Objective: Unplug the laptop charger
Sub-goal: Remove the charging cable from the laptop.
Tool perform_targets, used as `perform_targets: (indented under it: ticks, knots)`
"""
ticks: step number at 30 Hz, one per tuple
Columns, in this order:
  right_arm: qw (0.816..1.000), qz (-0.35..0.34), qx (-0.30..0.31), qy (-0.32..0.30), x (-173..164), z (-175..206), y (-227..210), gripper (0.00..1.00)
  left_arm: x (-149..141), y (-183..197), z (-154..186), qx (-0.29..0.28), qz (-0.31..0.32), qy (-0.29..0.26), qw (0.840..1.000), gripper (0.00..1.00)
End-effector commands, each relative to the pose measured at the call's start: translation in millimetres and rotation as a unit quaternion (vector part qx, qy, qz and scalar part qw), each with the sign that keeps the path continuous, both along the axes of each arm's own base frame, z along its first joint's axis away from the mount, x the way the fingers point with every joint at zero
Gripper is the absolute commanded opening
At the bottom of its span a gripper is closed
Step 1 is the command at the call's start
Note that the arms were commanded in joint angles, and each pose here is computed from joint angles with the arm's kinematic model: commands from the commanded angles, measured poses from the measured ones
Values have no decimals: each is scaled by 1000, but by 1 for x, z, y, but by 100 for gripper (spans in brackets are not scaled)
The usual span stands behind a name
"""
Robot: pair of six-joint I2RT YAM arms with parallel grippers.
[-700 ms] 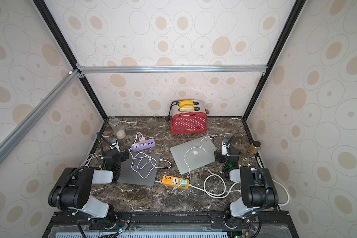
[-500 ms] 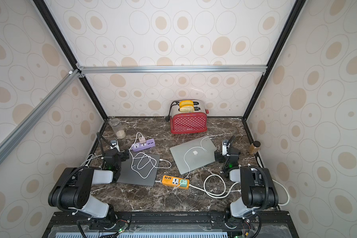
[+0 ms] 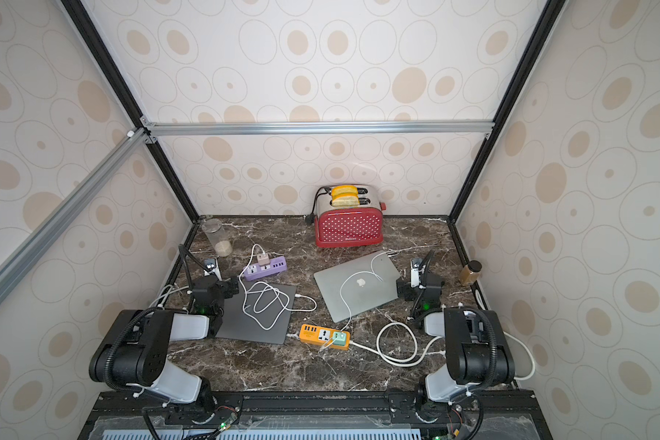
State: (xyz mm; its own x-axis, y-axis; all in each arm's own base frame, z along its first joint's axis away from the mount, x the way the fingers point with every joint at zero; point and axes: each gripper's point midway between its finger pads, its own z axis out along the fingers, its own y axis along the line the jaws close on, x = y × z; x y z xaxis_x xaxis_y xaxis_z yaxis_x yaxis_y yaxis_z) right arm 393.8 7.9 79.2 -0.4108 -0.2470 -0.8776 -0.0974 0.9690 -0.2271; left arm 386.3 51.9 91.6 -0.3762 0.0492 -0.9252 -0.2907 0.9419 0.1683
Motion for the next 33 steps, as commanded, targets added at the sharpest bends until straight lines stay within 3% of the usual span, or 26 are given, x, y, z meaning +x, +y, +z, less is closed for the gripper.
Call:
perform_targets:
  ticks: [1,5,7,9,11,14,20,24,27,33]
  knots:
    - [1000,-1,-1,-8,3,4,-2,100,6,2,9,-2,3,-12,1000,99]
    - [1000,0,-4,-8,6,20,-1,95,7,-2,29,3,-11,-21,1000,99]
    - [1000,-13,-9,23,4,39,-6,95,5,2,52,5,10,7,1000,99]
    - [998,-48,-19,45,2,63,-18,95,2,10,83,-34,56,5,998,99]
    - [994,-71,-13,76,-3,82,-24,94,5,0,105,-89,49,4,995,94]
    - [989,-78,25,126,-18,105,-19,92,14,-41,123,-137,-7,29,990,83]
    - [975,-102,106,169,-32,131,-9,89,7,-147,132,-93,-150,126,976,71]
    - [968,-74,122,204,-20,126,4,80,-3,-197,131,-131,-225,153,953,60]
    - [965,-80,121,217,-5,115,2,80,-9,-239,130,-163,-285,171,929,52]
    - [941,-113,192,256,30,92,7,69,-12,-296,93,-147,-332,242,900,38]
